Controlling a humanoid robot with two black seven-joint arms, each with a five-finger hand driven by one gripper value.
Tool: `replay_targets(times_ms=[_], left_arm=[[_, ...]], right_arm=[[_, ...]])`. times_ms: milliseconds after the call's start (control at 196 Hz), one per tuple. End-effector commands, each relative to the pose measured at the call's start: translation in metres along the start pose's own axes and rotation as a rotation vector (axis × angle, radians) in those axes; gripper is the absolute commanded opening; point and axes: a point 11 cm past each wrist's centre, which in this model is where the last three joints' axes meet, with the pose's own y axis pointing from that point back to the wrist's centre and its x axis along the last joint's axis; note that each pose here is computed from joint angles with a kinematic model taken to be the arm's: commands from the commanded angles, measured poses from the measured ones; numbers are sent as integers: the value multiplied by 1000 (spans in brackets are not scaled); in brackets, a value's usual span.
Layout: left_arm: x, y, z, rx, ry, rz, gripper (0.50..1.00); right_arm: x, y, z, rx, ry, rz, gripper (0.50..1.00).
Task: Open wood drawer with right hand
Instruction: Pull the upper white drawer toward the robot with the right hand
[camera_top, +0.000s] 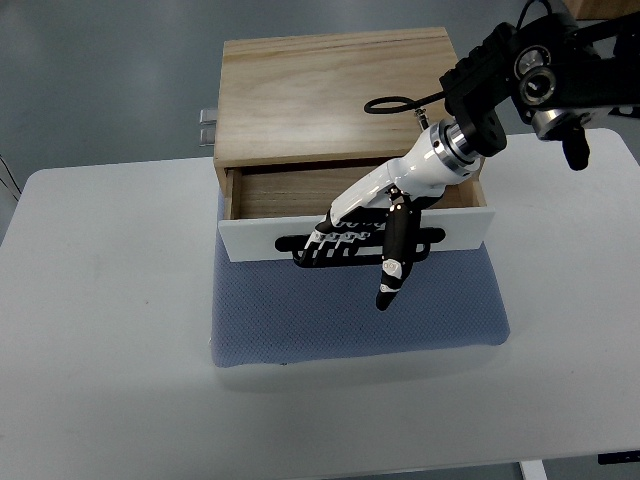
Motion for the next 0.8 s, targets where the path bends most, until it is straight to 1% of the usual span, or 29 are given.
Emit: replay_targets(times_ms=[0, 280, 602, 796], left_arm=[[0, 0, 0, 0, 0, 0, 1000], [0, 0, 0, 0, 0, 0, 1000], [0, 0, 0, 0, 0, 0, 1000], [0, 0, 0, 0, 0, 0, 1000]], right_arm=[[1, 1, 0, 0, 0, 3, 944], [1, 2, 2, -1, -6, 8, 944], [-10, 0, 1, 9, -7, -24, 944], [-10, 3, 1, 12, -9, -19, 944]])
